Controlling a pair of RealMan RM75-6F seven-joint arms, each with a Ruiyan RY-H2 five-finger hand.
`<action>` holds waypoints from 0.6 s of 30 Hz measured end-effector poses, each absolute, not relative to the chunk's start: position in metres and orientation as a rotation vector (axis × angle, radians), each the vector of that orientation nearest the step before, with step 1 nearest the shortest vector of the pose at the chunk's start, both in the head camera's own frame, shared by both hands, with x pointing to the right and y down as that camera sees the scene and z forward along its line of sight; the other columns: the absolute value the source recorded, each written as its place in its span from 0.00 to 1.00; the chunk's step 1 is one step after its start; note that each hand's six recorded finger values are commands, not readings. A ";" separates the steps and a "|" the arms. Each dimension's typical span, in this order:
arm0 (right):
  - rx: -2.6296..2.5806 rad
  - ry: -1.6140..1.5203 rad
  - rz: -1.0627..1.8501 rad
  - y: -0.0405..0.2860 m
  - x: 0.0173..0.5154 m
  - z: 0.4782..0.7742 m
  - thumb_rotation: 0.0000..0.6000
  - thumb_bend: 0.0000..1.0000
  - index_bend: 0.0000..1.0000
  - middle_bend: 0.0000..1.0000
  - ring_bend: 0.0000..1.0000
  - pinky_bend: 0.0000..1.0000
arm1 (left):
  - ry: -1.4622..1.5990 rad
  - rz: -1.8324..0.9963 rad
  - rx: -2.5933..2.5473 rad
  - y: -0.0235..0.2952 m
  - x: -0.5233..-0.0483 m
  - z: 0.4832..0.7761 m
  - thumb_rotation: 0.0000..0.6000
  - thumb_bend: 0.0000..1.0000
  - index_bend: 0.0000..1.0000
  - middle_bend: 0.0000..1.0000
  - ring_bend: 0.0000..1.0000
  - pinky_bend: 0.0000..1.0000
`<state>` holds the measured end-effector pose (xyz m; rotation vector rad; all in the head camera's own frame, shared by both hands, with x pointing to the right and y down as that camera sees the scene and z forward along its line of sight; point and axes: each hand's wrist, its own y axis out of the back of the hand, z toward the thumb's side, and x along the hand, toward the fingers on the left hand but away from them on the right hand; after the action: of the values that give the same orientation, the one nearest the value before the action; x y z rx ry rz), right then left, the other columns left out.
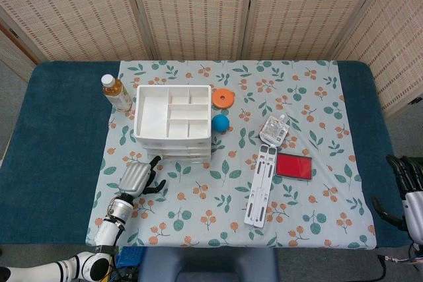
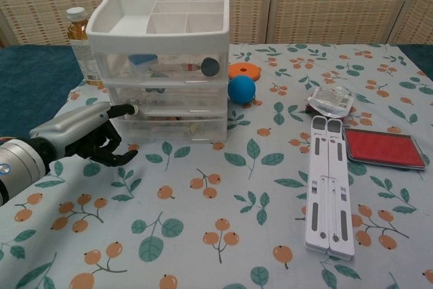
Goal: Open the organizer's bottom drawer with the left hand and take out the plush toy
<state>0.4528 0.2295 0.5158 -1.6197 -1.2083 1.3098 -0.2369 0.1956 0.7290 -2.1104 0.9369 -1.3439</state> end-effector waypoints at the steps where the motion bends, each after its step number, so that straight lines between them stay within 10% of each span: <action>1: -1.620 -1.208 1.310 0.229 0.453 0.516 1.00 0.34 0.00 0.08 0.00 0.04 | 0.935 -1.342 -2.109 0.195 -0.237 0.729 1.00 0.34 0.25 0.87 1.00 1.00; 18: -1.622 -1.202 1.312 0.228 0.451 0.517 1.00 0.34 0.00 0.08 0.00 0.04 | 0.896 -1.337 -2.121 0.200 -0.244 0.723 1.00 0.34 0.33 0.87 1.00 1.00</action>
<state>0.4511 0.2282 0.5168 -1.6217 -1.2021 1.3120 -0.2441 0.1999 0.7227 -2.1214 0.8960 -1.3372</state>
